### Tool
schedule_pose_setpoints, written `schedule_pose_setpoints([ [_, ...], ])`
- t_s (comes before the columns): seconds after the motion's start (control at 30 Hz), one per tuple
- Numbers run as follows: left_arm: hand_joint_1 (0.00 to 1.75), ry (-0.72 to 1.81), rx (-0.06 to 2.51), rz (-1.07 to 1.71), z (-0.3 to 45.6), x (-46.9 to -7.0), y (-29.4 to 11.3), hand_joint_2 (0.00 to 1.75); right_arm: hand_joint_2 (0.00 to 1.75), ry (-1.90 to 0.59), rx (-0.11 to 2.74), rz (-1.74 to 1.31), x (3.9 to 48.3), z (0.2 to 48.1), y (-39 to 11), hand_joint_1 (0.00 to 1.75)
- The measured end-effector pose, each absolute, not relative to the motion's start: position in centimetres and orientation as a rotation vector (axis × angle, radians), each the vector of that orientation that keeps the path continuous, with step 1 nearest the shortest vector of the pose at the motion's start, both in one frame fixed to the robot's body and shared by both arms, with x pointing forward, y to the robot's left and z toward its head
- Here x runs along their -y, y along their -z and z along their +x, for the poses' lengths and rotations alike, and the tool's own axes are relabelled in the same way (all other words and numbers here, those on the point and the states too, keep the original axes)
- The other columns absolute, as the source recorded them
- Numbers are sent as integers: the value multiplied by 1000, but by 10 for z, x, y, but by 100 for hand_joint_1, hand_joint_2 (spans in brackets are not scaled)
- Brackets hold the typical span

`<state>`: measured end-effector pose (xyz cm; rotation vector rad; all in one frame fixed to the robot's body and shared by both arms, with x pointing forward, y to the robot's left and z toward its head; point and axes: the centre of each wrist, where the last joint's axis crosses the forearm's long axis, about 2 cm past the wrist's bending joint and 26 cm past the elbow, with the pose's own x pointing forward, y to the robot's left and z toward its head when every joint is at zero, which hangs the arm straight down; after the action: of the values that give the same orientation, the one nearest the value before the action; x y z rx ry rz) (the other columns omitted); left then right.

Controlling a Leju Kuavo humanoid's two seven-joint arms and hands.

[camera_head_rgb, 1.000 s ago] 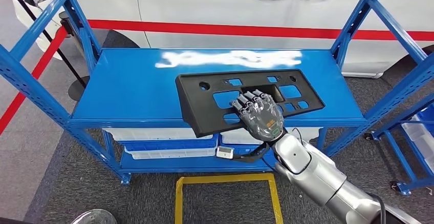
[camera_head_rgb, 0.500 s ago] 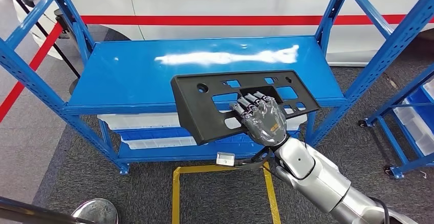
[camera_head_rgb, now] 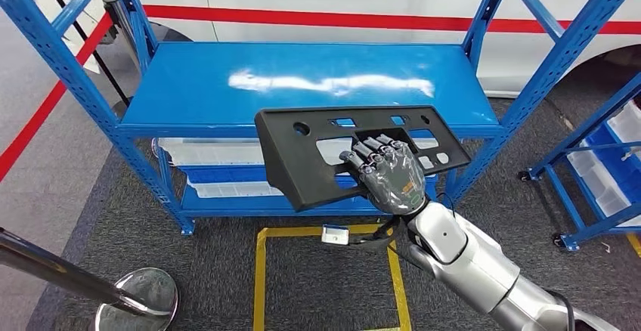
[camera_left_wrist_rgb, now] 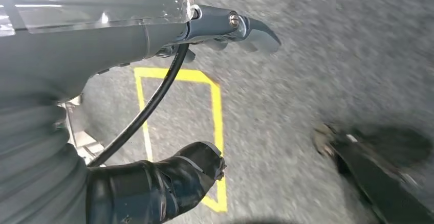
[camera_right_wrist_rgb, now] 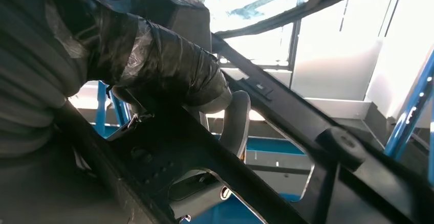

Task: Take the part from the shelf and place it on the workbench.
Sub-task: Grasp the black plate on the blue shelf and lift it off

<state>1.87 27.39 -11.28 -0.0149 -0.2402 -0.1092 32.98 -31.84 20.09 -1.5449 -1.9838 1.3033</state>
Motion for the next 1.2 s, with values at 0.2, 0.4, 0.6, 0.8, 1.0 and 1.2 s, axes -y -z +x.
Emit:
schedule_pose_setpoints([
  [0.2, 0, 111, 242, -17, 17, -274, 113, 175, 175, -1297, 1987, -1540, 319, 331, -203, 175],
  [0.4, 0, 107, 242, -18, 17, -274, 113, 175, 175, -1292, 1997, -1554, 319, 334, -209, 175],
  [0.6, 0, 101, 238, -19, 15, -274, 113, 175, 175, -1292, 1998, -1553, 319, 334, -209, 175],
  [0.8, 0, 97, 239, -19, 16, -275, 113, 175, 175, -1284, 2001, -1549, 319, 335, -210, 175],
  [1.0, 0, 97, 237, -26, 15, -273, 113, 175, 175, -1288, 1994, -1551, 321, 335, -210, 175],
  [1.2, 0, 93, 241, -38, 15, -273, 113, 175, 175, -1288, 1993, -1549, 321, 335, -210, 175],
])
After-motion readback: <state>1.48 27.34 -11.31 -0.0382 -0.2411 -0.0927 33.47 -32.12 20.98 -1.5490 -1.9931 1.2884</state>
